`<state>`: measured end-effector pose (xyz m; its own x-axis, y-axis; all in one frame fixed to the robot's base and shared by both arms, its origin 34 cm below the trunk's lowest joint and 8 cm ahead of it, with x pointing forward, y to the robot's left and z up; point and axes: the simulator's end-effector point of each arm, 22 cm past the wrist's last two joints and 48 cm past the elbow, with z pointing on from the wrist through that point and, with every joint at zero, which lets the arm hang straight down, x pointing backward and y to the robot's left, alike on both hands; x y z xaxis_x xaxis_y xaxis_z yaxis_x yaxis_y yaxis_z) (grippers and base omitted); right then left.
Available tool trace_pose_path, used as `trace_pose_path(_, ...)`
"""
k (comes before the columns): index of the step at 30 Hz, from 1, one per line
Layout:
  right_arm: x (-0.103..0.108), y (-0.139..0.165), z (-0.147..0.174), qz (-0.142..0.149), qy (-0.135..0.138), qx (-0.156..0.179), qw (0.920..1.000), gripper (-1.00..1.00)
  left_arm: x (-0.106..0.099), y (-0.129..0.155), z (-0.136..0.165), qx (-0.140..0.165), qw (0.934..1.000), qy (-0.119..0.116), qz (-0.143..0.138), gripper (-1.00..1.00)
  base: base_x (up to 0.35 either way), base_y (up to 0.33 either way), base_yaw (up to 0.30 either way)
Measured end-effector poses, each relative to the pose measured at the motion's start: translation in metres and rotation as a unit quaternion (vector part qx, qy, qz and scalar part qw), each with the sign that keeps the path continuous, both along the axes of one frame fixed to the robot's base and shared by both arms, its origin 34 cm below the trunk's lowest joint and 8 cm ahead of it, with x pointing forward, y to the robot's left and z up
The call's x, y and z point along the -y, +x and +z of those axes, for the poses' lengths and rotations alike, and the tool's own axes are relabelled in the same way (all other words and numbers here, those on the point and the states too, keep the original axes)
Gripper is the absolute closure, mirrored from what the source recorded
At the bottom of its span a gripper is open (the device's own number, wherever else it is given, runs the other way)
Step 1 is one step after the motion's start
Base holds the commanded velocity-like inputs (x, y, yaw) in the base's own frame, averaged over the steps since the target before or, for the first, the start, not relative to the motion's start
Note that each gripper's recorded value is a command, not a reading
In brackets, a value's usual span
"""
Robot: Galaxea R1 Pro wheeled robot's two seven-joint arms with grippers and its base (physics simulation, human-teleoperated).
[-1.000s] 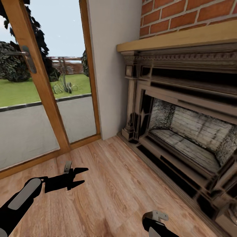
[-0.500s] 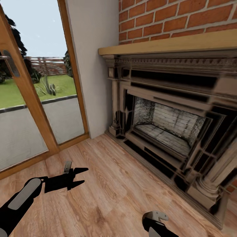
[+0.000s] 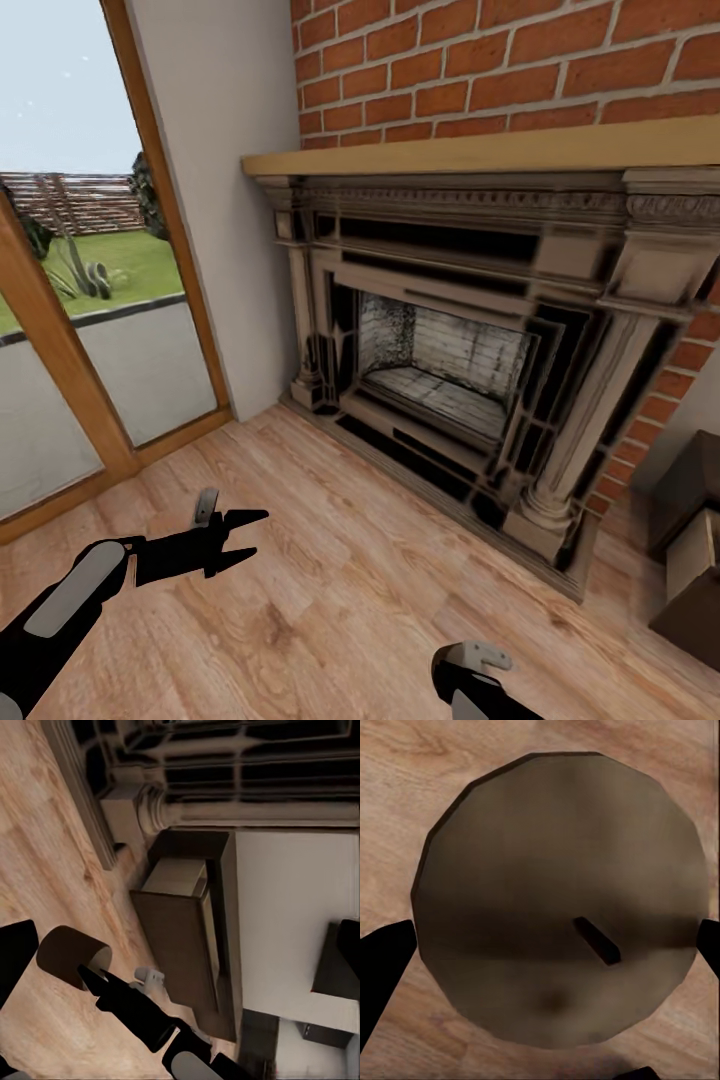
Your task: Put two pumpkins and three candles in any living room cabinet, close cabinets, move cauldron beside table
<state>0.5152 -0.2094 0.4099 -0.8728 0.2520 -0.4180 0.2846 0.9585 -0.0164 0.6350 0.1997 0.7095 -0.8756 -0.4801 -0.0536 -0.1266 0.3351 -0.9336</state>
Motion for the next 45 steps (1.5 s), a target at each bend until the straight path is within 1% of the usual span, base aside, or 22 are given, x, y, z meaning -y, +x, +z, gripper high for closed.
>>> trace_pose_path(4,0.0,0.001,0.008,0.0,0.0,0.0,1.0,1.0,0.0,0.001,0.008,0.0,1.0,0.0,0.0,-1.0,-0.104,0.0,-0.289)
trace_pose_path(11,0.0,0.001,0.008,-0.001,0.0,0.0,1.0,1.0,-0.001,0.001,0.009,0.001,1.0,0.0,0.001,-1.0,-0.01,0.0,-0.288)
trace_pose_path(18,0.0,0.002,0.009,0.0,0.0,0.001,1.0,1.0,-0.001,0.002,0.01,0.002,1.0,0.0,0.002,-1.0,0.145,0.0,-0.288)
trace_pose_path(34,0.001,0.004,0.012,0.0,0.0,0.005,1.0,1.0,-0.001,0.002,0.014,0.006,1.0,-0.001,0.001,-1.0,0.007,-0.003,-0.288)
trace_pose_path(45,0.001,0.007,0.016,-0.001,0.0,0.01,1.0,1.0,-0.001,0.002,0.018,0.011,0.9999,0.0,0.002,-1.0,0.002,-0.228,-0.283)
